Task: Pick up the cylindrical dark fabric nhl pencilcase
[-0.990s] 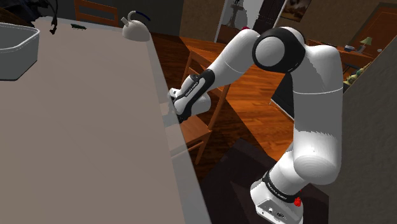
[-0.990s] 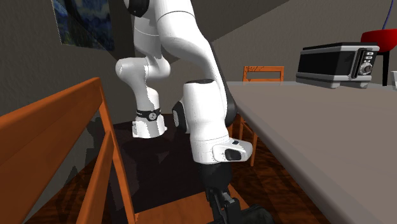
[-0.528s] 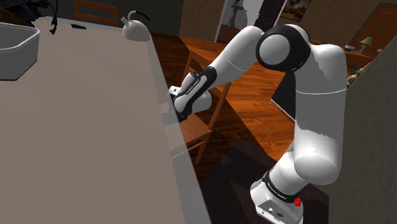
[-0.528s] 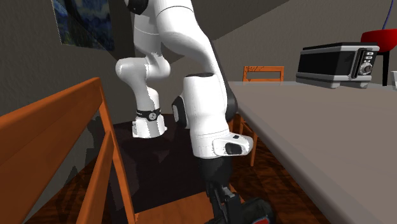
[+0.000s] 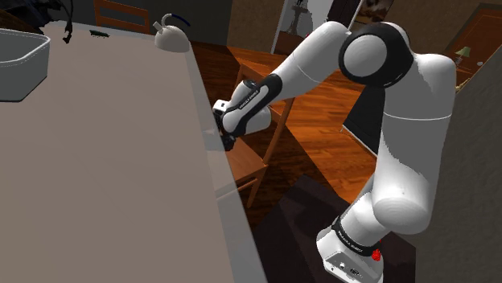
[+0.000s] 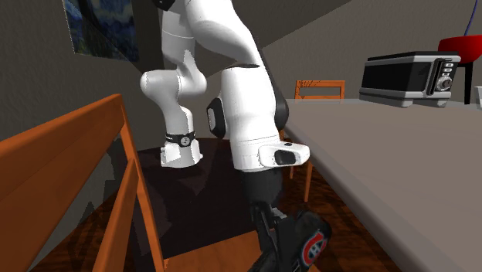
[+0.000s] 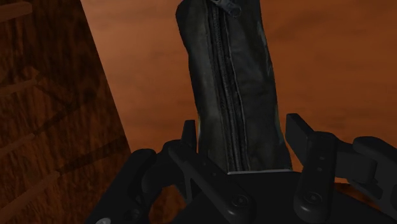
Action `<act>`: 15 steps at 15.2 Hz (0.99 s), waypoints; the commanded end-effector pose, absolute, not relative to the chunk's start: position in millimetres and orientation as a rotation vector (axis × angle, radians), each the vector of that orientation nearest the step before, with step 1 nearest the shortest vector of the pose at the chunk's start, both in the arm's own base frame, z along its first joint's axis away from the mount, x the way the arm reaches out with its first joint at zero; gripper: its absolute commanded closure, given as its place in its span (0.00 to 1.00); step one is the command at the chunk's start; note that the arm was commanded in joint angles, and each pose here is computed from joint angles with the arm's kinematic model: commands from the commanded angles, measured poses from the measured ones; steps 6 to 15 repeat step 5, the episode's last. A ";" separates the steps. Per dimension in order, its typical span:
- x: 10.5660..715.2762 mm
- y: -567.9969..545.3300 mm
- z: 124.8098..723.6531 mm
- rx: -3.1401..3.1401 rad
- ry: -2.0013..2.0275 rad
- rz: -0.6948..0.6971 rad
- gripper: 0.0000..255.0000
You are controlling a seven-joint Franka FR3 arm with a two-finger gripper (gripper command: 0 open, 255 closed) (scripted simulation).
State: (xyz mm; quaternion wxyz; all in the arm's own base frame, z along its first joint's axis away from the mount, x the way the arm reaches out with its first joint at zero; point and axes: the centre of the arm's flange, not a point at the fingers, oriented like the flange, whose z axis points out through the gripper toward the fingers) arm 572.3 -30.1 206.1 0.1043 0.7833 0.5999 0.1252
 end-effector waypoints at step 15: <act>571.7 -28.8 231.7 2.308 1.769 0.372 1.00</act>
